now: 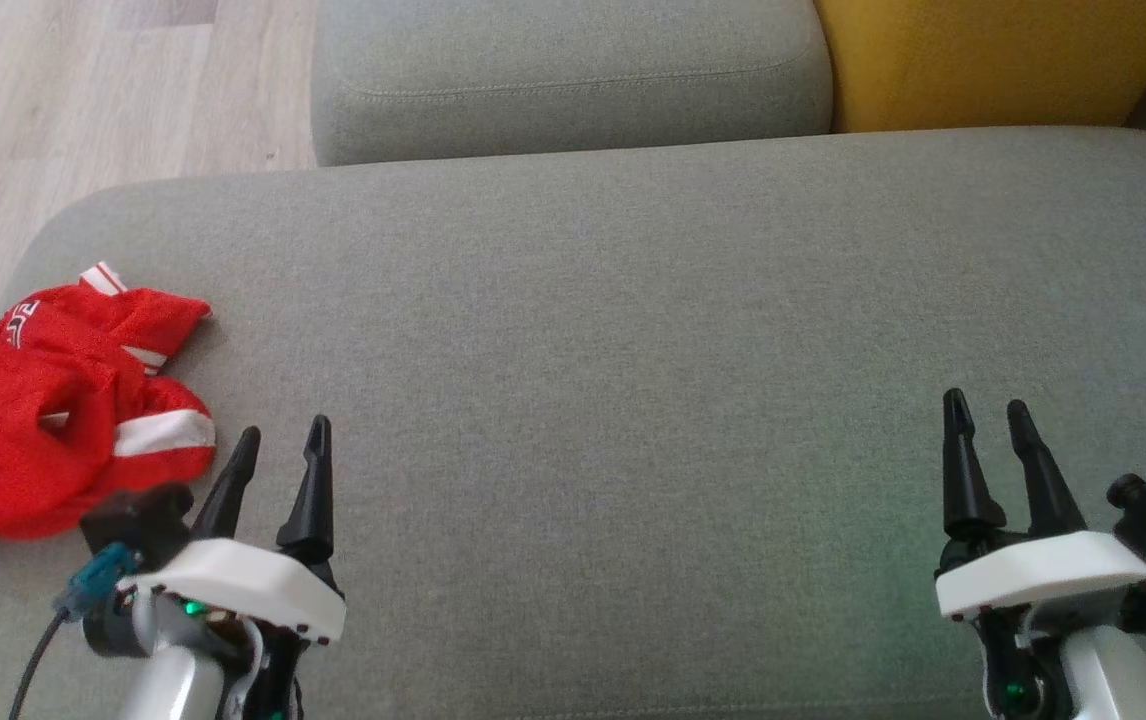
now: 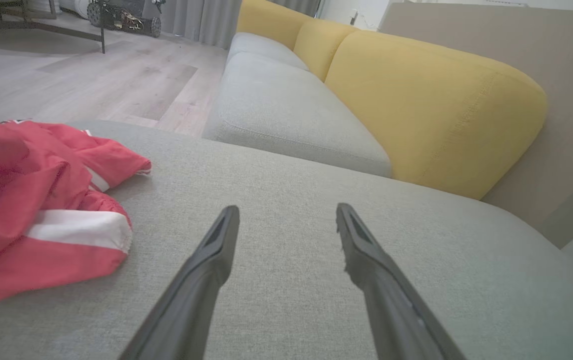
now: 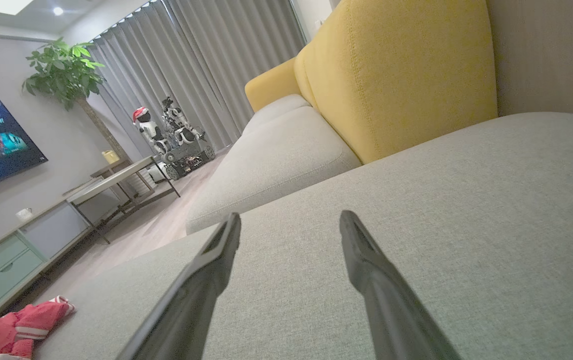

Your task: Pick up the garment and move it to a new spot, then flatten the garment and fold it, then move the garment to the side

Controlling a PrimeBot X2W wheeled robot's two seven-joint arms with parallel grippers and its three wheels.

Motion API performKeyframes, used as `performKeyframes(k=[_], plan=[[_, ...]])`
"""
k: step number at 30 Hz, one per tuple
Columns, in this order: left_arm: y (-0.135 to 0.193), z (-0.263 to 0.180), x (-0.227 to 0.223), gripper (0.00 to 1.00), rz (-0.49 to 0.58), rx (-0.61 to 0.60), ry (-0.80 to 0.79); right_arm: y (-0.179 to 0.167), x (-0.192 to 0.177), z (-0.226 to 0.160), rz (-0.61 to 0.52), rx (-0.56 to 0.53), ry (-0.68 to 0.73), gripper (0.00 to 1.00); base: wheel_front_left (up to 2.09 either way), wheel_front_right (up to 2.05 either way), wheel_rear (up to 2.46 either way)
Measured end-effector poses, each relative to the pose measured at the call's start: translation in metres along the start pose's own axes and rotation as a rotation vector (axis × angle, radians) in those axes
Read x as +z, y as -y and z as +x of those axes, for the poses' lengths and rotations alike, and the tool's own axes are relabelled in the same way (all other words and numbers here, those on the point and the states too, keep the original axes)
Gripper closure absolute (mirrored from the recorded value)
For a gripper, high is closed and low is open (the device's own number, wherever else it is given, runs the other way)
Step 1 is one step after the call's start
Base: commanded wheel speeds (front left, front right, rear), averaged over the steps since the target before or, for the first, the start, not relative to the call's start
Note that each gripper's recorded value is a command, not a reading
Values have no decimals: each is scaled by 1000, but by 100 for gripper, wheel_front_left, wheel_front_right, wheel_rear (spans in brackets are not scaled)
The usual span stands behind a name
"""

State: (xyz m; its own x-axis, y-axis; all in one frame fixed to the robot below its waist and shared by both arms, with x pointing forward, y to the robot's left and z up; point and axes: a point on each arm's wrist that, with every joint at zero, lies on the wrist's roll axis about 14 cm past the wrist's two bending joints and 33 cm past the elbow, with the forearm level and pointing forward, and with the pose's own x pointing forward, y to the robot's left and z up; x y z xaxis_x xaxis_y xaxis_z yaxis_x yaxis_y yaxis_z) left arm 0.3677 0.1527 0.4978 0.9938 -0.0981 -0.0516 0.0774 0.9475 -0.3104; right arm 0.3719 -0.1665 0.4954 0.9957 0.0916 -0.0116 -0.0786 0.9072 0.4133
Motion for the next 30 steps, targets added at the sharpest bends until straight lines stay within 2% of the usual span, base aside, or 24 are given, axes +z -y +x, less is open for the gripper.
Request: performKeyframes(k=[16, 30], plan=[[0, -3, 8, 0, 173, 5, 56, -3, -4, -1, -182, 24, -1, 0, 0, 0, 0], [2, -6, 15, 0, 277, -11, 103, -4, -14, -2, -255, 28, -20, 0, 0, 0, 0]])
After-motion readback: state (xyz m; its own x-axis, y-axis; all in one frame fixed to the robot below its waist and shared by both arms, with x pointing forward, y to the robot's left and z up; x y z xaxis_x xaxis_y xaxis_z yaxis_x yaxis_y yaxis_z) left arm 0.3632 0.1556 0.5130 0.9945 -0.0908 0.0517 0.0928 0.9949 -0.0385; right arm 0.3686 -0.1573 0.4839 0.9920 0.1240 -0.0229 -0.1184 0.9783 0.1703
